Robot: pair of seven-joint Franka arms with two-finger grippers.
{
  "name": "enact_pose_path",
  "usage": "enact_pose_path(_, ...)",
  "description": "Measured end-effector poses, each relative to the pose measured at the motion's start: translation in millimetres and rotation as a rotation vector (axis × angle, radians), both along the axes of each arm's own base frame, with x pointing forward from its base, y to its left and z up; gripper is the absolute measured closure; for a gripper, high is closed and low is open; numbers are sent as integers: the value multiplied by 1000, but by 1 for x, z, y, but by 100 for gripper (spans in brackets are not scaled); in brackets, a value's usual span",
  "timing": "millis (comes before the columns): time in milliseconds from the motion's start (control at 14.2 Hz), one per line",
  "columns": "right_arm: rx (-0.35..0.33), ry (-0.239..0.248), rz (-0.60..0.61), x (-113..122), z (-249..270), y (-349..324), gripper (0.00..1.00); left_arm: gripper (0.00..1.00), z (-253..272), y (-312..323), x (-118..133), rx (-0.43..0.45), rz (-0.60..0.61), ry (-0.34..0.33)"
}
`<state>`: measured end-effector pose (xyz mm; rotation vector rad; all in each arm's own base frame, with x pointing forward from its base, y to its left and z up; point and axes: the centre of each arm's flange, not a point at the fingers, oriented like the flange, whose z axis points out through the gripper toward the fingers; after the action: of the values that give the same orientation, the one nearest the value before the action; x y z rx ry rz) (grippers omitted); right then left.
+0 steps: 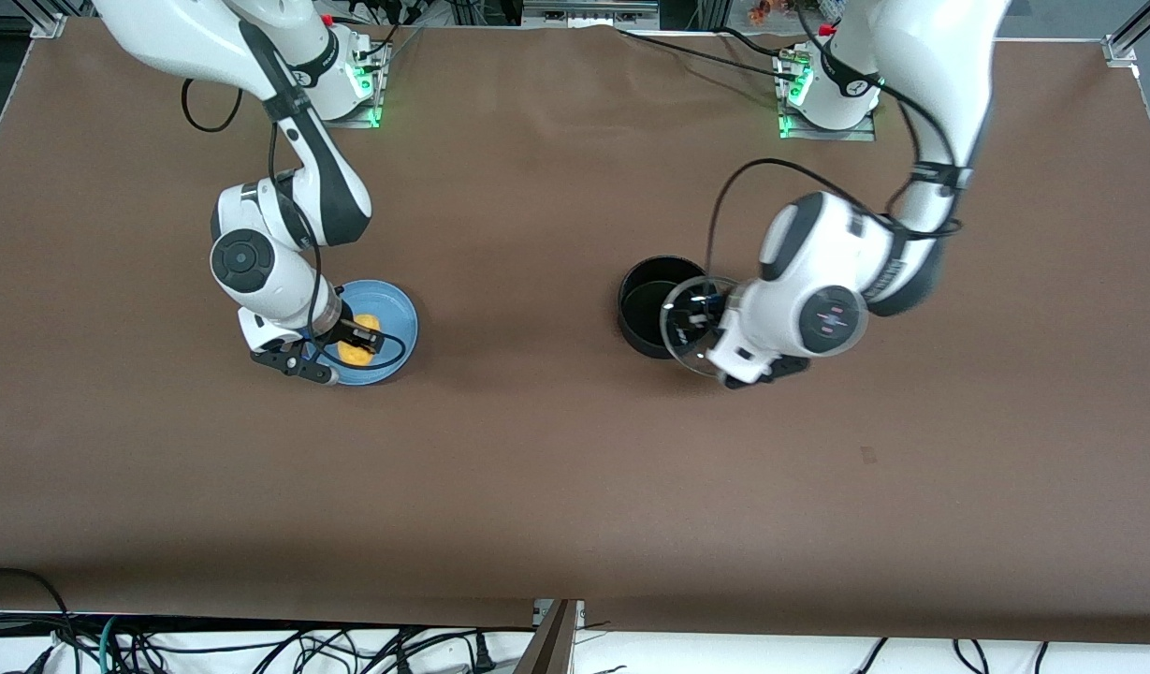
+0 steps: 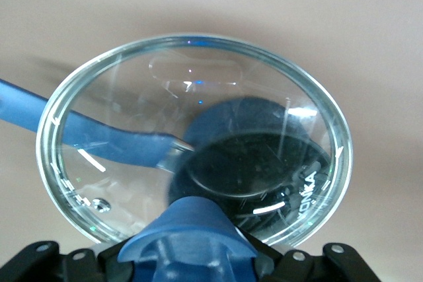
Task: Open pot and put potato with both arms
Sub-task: 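Lift the glass lid off the pot with the left gripper, then carry the potato into the pot with the right gripper while the left holds the lid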
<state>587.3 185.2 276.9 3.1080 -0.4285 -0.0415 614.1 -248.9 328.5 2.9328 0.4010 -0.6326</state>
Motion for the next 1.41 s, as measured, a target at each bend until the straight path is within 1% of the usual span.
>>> enact_pose_path(141,29,-19,9,5,29,37,41,61,14,46,17,-4,-62,-3)
enact_pose_path(281,61,-51,-11,2,53,85,41,61,16,98,27,9,-157,-8)
enact_pose_path(562,120,-100,-73,-15,81,179,41,61,11,210,34,42,-319,31)
enact_pose_path(773,196,-122,-161,-31,92,272,41,61,-3,272,32,73,-342,64)
enact_pose_path(984,266,-130,-196,-42,80,345,41,61,-48,283,32,71,-346,105)
enact_pose_path(1124,306,-147,-180,-49,67,371,41,61,-89,284,35,63,-347,104)
enact_pose_path(1265,326,-150,-156,-63,56,391,41,61,-124,284,36,56,-348,103)
enact_pose_path(1405,332,-146,-135,-77,47,406,41,61,-146,286,36,51,-345,105)
